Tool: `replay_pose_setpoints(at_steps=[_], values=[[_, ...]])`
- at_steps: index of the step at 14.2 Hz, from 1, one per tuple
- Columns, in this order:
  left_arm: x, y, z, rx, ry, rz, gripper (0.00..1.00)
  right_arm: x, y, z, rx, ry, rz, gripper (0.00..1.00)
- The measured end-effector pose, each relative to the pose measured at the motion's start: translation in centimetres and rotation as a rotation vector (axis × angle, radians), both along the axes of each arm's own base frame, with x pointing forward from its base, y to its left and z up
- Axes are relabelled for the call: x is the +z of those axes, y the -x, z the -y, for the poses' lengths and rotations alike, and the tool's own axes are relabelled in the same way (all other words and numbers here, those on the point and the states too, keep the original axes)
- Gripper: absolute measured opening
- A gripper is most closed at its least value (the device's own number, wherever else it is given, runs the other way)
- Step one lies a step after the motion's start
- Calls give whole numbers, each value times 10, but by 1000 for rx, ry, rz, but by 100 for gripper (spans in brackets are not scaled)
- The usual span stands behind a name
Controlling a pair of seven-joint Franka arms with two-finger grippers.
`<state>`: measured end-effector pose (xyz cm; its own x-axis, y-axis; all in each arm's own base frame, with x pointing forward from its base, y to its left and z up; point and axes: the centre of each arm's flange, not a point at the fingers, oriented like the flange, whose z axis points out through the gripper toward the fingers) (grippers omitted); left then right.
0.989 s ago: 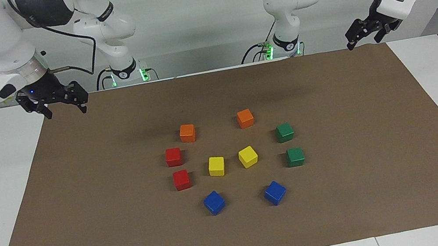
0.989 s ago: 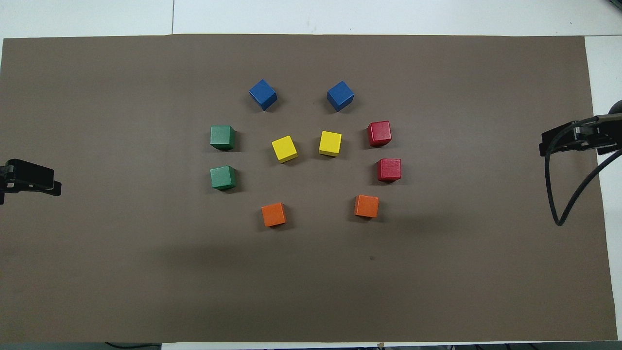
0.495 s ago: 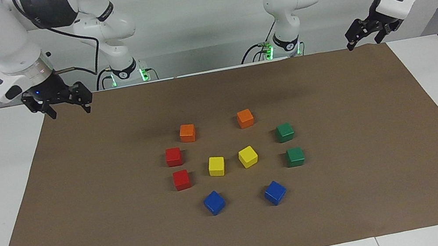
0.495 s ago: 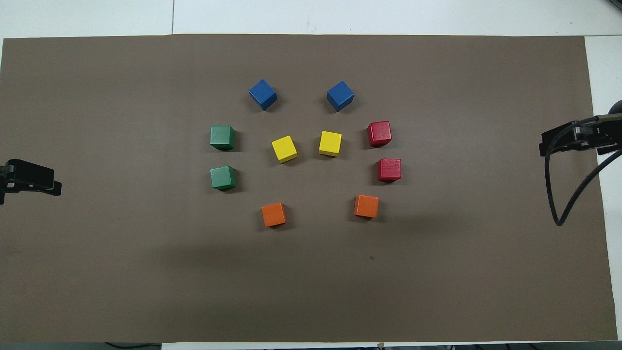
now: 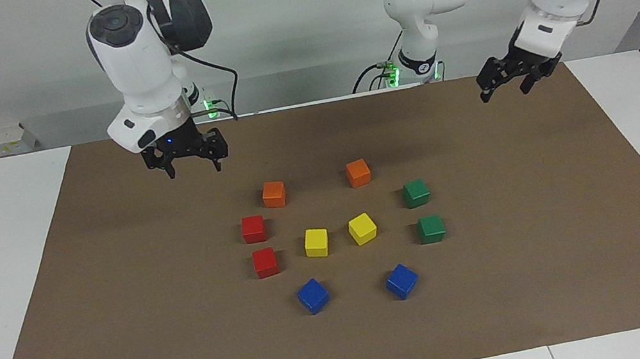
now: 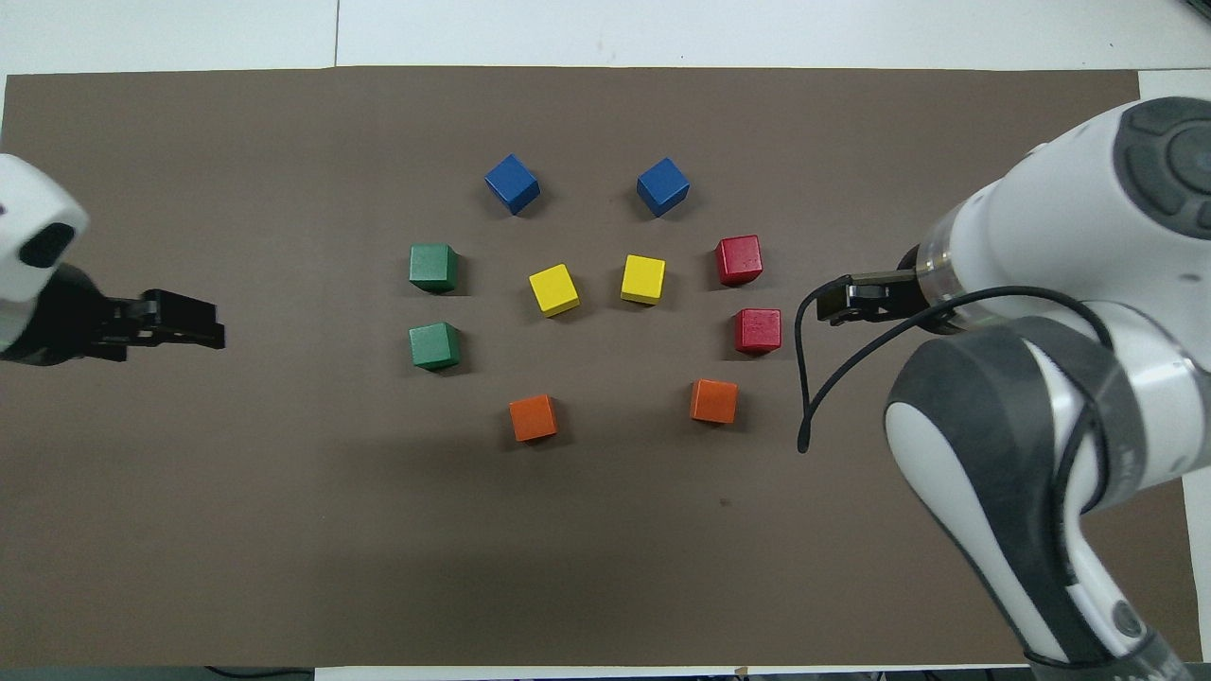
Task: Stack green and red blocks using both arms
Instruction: 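Reach the left gripper to a green cube while the right gripper reaches a red cube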
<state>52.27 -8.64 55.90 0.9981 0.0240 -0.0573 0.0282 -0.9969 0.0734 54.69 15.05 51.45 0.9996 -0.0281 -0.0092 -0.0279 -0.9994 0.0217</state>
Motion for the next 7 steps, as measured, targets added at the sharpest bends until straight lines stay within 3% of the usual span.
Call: replay_pose_setpoints(at_steps=[7], values=[[-130,-35,95,22,-16,-42,100,-95,-1,-26,-14,-19,36,100]])
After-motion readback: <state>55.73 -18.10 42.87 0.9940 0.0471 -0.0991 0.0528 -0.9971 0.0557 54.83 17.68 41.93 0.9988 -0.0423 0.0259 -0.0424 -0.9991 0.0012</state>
